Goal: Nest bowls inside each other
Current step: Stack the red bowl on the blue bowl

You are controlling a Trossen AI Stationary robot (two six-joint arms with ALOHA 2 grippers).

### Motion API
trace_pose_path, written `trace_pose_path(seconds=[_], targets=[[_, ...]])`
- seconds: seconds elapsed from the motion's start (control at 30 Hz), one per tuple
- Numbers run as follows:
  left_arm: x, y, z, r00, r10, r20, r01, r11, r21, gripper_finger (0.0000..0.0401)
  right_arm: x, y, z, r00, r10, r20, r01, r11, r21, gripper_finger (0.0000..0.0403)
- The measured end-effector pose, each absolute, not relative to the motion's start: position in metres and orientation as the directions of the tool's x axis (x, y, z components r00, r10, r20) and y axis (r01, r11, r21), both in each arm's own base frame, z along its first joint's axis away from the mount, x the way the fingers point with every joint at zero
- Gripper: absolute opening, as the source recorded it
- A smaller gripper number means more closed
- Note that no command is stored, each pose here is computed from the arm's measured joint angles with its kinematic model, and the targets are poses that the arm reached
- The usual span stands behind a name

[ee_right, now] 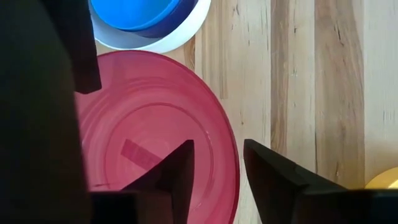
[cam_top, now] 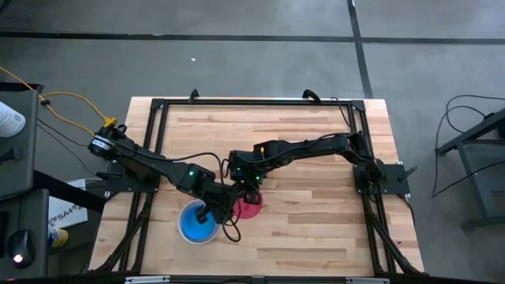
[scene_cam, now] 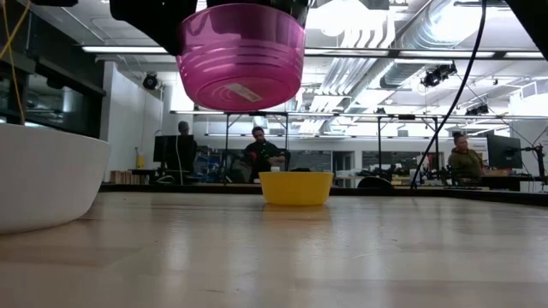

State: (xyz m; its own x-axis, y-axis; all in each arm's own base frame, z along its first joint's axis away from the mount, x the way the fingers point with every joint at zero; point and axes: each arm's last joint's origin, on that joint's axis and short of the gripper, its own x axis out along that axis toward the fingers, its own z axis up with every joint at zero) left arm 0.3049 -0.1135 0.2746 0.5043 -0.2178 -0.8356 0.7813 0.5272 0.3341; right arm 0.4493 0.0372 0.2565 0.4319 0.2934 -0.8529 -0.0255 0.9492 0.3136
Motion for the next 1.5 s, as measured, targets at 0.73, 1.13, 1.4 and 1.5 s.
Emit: trace_pose_path(seconds=[0.73, 1.13, 1.4, 1.5], targets=[[0.298, -0.111, 0.281, 0.505, -0.195, -0.841, 0.764, 0.554, 0.331, 0.0, 0.451, 0.037, 0.258, 0.454, 0.294, -0.841, 0.002, 0.944, 0.331, 0.0136], [0.298, -0.109, 0.28, 0.514, -0.15, -0.845, 0.744, 0.568, 0.352, 0.0, 0.452, 0.03, 0.258, 0.456, 0.281, -0.845, 0.041, 0.941, 0.335, 0.0136], [0.292, -0.118, 0.284, 0.543, -0.106, -0.833, 0.73, 0.549, 0.407, 0.0, 0.455, 0.031, 0.26, 0.489, 0.289, -0.823, 0.017, 0.94, 0.34, 0.0136], [0.29, -0.117, 0.286, 0.543, -0.102, -0.833, 0.723, 0.561, 0.403, 0.0, 0.455, 0.031, 0.261, 0.493, 0.289, -0.821, 0.015, 0.94, 0.34, 0.0136]])
